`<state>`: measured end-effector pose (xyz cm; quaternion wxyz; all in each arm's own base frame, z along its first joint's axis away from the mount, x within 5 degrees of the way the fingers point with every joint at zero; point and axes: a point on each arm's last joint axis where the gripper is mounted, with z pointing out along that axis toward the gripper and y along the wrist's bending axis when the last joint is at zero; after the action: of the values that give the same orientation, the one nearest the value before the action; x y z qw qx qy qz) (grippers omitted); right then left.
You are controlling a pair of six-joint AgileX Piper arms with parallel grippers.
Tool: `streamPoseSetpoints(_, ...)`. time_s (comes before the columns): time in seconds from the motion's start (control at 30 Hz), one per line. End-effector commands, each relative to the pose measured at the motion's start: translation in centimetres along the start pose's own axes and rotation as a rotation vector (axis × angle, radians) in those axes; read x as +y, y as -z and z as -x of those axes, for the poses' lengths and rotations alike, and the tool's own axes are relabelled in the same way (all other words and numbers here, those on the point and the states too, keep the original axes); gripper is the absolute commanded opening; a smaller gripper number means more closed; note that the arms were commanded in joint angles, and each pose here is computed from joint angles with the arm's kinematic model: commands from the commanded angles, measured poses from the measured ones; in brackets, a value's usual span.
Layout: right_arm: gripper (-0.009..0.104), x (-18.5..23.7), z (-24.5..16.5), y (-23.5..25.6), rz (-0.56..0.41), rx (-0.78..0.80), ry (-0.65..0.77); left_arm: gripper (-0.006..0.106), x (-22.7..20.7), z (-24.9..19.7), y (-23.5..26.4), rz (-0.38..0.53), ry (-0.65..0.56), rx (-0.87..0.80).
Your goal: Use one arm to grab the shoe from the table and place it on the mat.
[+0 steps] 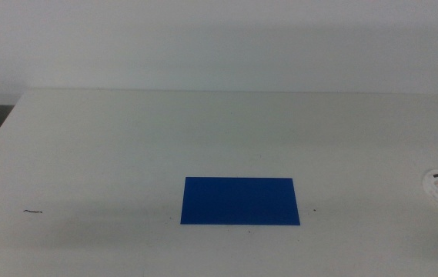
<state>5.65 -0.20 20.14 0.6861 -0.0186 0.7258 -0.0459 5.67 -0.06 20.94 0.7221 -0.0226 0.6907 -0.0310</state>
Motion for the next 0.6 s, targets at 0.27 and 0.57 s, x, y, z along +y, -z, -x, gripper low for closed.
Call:
streamPoseSetpoints(0.27,0.093,0.2,2.4,1.0,0.055,0.168,-0.018,0.094,0.0,0.1,0.0,-0.001,0.001,-0.015)
streamPoseSetpoints(0.57,0.093,-0.8,13.8,-2.1,0.095,0.414,0.0,0.094,0.0,0.1,0.0,-0.001,0.001,-0.015)
